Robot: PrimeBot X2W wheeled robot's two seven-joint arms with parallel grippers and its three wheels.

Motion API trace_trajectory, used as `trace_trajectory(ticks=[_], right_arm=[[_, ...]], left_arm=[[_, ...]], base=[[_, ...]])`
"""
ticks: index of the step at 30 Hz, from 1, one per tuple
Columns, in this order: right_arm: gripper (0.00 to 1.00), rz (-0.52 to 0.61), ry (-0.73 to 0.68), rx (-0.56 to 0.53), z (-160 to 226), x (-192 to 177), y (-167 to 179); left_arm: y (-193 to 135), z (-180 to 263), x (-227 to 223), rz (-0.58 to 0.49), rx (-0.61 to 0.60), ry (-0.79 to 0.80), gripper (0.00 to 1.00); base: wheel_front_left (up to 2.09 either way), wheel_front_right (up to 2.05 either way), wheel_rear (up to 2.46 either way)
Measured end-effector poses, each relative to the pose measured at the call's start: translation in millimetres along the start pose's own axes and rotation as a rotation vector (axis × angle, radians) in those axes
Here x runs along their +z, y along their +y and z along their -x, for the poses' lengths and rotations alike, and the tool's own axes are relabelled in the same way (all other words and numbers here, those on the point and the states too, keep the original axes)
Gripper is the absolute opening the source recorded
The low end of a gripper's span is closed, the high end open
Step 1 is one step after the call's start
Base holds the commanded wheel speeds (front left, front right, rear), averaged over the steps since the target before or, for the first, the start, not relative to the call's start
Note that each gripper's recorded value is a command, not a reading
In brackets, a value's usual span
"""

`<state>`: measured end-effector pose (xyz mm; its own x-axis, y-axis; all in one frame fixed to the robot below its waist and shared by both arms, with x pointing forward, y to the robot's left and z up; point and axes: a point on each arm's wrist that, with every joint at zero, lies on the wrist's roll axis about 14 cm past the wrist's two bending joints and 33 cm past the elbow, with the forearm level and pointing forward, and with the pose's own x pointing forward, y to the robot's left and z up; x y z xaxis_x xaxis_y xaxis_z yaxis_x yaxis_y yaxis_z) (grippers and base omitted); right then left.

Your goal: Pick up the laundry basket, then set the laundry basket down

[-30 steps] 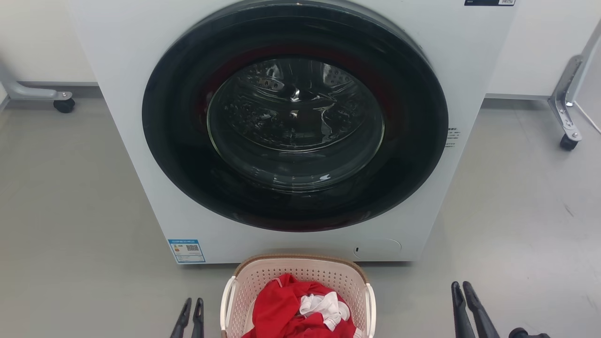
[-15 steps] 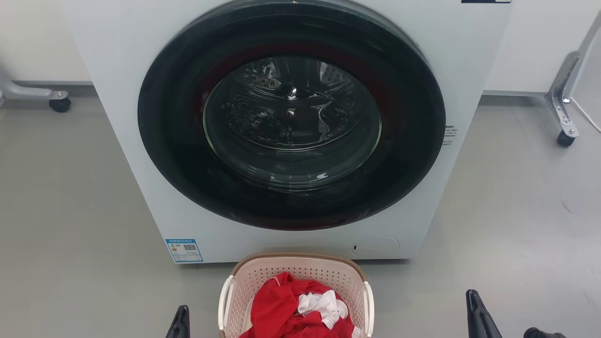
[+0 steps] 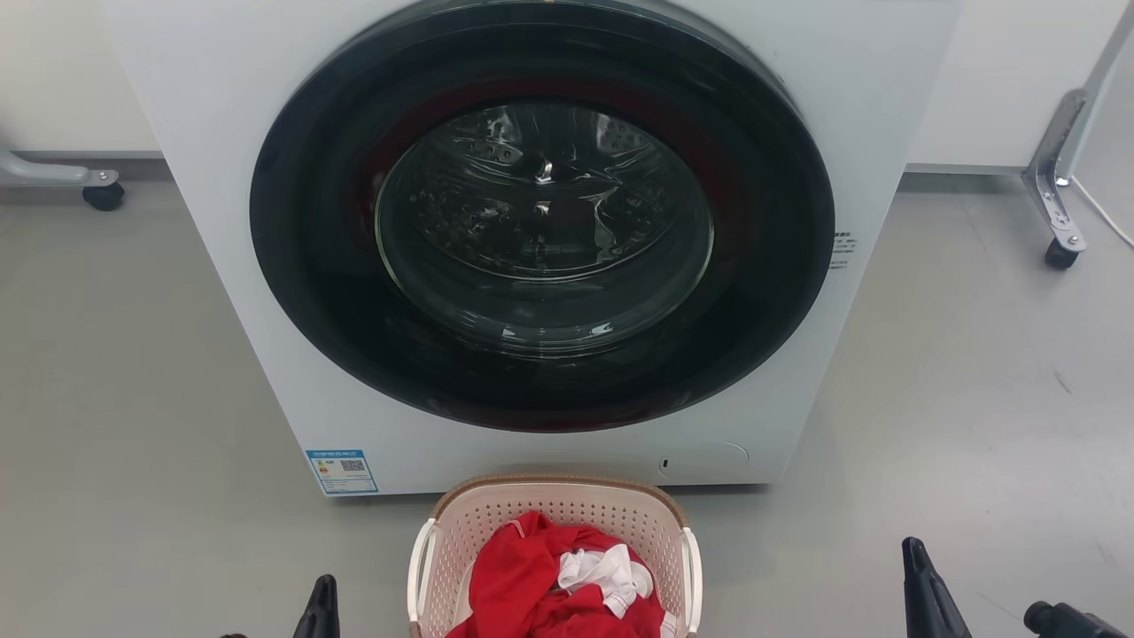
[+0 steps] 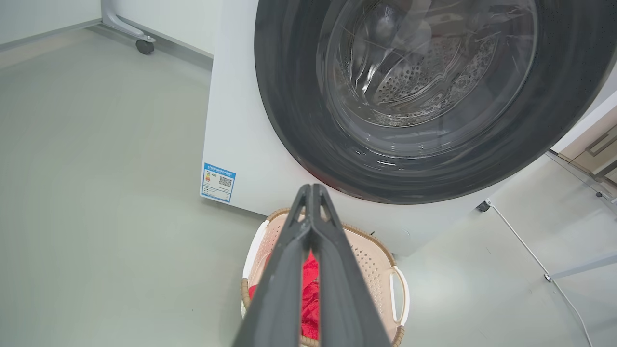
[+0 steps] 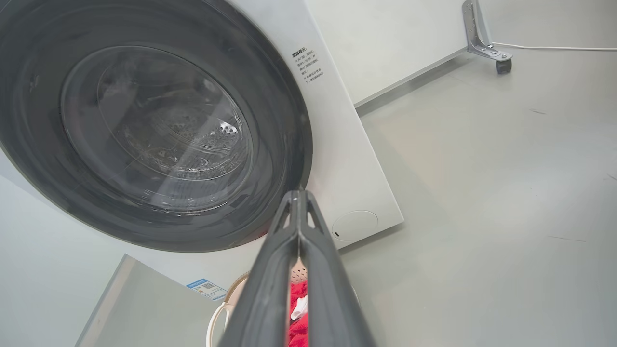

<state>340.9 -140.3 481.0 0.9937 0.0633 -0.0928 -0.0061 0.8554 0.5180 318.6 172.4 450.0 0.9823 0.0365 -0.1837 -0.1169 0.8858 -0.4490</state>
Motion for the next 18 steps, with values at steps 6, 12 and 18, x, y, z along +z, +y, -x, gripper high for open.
trace_trajectory(ticks=[6, 12, 18], right_arm=[[0.0, -0.084, 0.014, -0.024, -3.7, 0.1, -7.3], [0.0, -0.155, 0.016, -0.034, -7.8, 2.9, -11.0], [0.0, -0.242, 0.027, -0.049, -11.0, 3.5, -17.6]], left_arm=[[1.9, -6.5, 4.5, 0.098, 0.004, 0.004, 0.0], [3.8, -9.1, 2.9, 0.172, 0.012, 0.022, 0.0], [5.0, -13.9, 3.9, 0.258, 0.013, 0.034, 0.0]], base=[[0.0, 0.0, 0.0], [0.0, 0.0, 0.0], [0.0, 0.0, 0.0]])
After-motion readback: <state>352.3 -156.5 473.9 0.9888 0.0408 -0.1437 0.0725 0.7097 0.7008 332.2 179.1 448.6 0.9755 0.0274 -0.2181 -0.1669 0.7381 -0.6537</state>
